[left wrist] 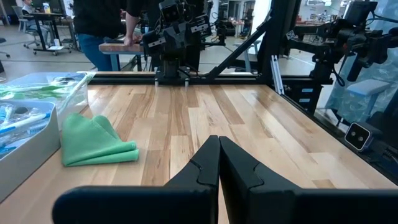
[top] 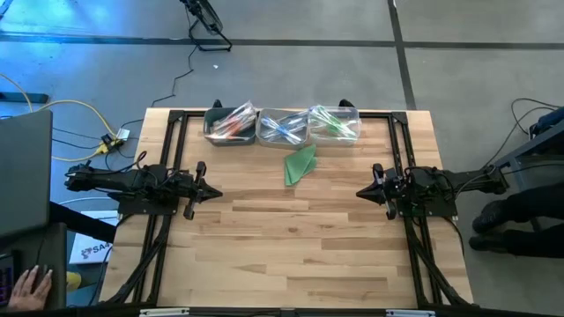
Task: Pick & Place Toothbrushes
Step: Return to Home Position
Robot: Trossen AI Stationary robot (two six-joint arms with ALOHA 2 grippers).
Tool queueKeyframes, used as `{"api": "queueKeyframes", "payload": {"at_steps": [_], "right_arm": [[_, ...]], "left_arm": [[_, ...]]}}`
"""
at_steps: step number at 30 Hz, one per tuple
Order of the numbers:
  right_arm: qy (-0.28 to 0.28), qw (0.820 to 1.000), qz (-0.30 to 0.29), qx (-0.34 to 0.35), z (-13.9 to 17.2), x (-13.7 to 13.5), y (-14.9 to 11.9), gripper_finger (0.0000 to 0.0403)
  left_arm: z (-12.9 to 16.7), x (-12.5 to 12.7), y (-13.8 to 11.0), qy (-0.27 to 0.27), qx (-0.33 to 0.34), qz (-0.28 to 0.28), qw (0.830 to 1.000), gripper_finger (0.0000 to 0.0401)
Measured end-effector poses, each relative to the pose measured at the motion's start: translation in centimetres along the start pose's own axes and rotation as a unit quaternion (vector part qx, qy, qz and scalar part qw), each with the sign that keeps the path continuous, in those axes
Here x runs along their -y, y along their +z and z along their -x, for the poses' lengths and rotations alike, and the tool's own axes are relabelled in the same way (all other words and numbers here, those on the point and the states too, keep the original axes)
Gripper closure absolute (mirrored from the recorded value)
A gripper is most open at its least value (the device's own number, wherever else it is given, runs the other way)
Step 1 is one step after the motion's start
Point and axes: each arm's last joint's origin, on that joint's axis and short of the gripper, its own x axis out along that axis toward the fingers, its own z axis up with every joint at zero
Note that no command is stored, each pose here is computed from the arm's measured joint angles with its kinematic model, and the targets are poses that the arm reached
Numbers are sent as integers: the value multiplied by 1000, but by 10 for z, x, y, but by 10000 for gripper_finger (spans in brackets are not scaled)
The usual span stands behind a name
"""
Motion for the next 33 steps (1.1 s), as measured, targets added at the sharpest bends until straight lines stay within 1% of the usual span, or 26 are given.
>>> {"api": "queueKeyframes", "payload": {"at_steps": [9,33], "right_arm": [[0,1000,0,0,0,0,0,400],[0,1000,0,0,0,0,0,400]], "left_arm": [[0,0,2,-2,14,0,1000,401],[0,0,3,-1,16,0,1000,401]]}}
